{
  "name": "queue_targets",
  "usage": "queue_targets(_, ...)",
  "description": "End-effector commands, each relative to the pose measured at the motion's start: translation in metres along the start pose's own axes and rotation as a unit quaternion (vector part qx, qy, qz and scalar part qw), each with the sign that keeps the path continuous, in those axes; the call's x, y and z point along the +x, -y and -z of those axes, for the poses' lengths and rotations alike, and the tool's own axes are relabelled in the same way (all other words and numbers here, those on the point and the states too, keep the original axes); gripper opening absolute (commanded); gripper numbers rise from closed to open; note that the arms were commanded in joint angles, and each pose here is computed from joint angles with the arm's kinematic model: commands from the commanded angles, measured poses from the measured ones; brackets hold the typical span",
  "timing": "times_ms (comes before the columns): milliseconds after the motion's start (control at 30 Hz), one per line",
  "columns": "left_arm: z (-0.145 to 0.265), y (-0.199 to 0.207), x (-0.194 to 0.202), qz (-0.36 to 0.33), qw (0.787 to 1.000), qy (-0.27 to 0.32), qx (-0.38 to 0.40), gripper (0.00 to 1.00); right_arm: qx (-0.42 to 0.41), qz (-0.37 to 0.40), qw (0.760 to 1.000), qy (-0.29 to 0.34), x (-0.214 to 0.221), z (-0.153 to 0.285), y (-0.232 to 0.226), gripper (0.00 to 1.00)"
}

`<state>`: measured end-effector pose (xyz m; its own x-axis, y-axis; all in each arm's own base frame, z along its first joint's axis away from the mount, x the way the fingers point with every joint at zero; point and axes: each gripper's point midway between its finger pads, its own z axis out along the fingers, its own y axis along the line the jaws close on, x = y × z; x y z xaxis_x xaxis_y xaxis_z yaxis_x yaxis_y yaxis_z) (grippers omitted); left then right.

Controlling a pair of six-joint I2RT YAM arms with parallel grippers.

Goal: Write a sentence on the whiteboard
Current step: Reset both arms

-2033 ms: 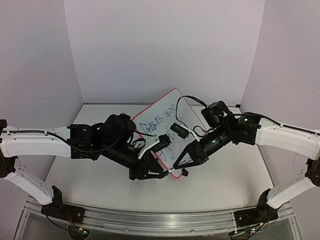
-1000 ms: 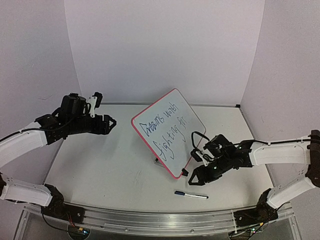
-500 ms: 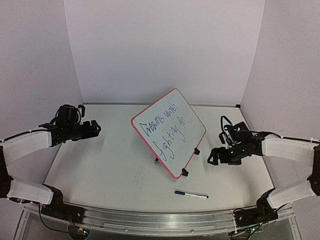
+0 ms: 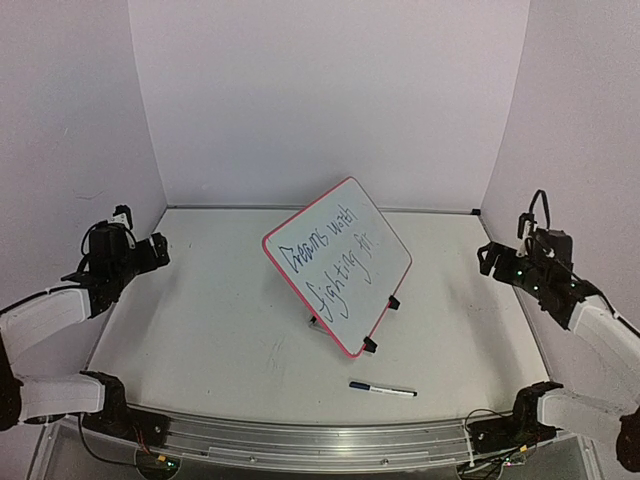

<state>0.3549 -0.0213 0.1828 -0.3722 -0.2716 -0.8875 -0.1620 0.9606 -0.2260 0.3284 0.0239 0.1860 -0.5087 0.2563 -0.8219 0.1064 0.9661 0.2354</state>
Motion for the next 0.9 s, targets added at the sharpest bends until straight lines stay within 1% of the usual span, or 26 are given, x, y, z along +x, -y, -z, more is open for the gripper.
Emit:
queue_targets(0, 0.013, -0.013, -0.026, -0.041, 0.993, 0.106, -0.026, 0.99, 0.009, 0.019, 0.989, 0.143, -0.027, 0.018, 0.010, 0.98)
queue_targets(67, 0.014, -0.016, -0.023, -0.048, 0.991, 0.126, -0.026, 0.99, 0.020, 0.018, 0.987, 0.159, -0.016, 0.019, 0.019, 0.97)
queue_targets(100, 0.014, -0.017, -0.019, -0.051, 0.990, 0.127, -0.027, 0.99, 0.025, 0.017, 0.987, 0.161, -0.013, 0.018, 0.022, 0.98)
queue_targets(200, 0.005, -0.025, 0.002, -0.058, 0.992, 0.106, -0.040, 0.99, 0.054, 0.013, 0.984, 0.170, 0.008, 0.015, 0.039, 0.97)
queue_targets(233, 0.001, -0.029, 0.010, -0.056, 0.993, 0.094, -0.047, 0.99, 0.072, 0.006, 0.981, 0.183, 0.008, 0.018, 0.047, 0.96)
queue_targets(300, -0.002, -0.030, 0.013, -0.059, 0.993, 0.089, -0.052, 0.99, 0.076, 0.017, 0.979, 0.188, 0.009, 0.022, 0.048, 0.96)
queue_targets(467, -0.004, -0.034, 0.016, -0.061, 0.992, 0.091, -0.062, 0.99, 0.077, 0.018, 0.978, 0.191, 0.011, 0.024, 0.049, 0.96)
queue_targets(867, 0.001, -0.039, 0.020, -0.056, 0.991, 0.102, -0.066, 1.00, 0.085, 0.024, 0.977, 0.193, 0.014, 0.025, 0.053, 0.96)
